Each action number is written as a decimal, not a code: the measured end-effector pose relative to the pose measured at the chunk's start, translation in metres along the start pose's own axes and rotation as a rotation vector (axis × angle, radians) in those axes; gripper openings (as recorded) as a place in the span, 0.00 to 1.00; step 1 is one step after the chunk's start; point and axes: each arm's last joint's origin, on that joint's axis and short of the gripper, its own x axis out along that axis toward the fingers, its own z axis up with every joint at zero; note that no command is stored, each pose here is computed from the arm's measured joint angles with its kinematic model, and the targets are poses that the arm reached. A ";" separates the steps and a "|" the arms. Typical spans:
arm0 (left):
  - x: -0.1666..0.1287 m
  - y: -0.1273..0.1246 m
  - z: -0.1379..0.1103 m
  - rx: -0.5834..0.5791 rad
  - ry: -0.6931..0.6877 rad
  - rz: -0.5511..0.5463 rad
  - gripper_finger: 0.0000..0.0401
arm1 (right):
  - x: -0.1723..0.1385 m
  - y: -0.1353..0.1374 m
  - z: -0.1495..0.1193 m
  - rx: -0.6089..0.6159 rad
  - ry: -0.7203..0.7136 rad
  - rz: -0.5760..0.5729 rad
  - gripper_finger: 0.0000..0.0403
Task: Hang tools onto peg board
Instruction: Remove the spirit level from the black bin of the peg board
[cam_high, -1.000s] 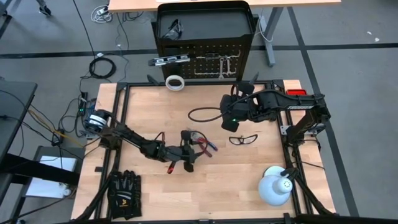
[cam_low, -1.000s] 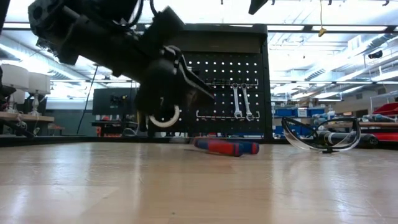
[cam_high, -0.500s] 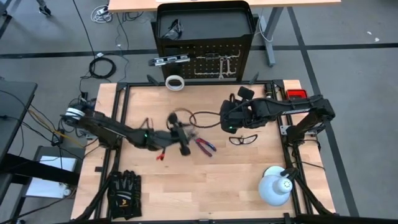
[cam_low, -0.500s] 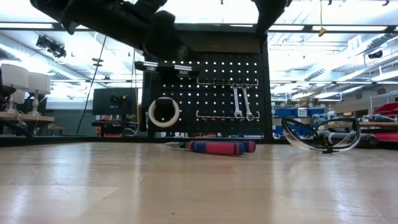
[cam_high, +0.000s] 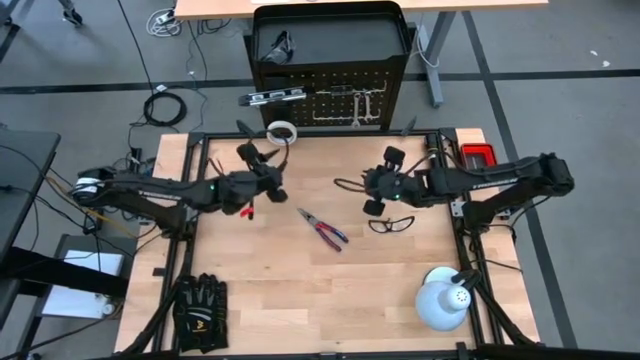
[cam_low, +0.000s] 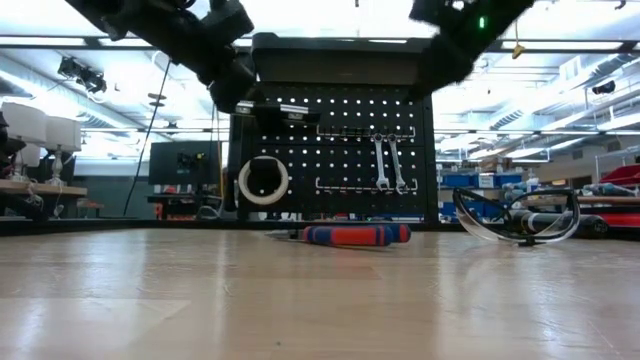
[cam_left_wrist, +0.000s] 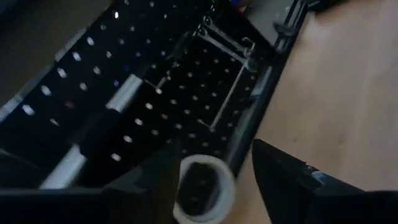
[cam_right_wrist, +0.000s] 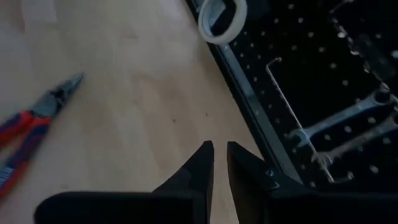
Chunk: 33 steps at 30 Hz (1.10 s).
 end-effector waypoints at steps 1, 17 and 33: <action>0.001 0.004 -0.001 0.040 0.007 0.014 0.49 | 0.005 -0.001 -0.005 -0.026 -0.011 -0.011 0.15; 0.026 0.045 -0.014 0.417 0.265 0.319 0.49 | 0.050 -0.055 -0.010 0.008 -0.257 0.125 0.32; 0.054 0.084 -0.035 0.526 0.173 0.270 0.61 | 0.086 -0.041 -0.057 0.053 -0.193 0.116 0.35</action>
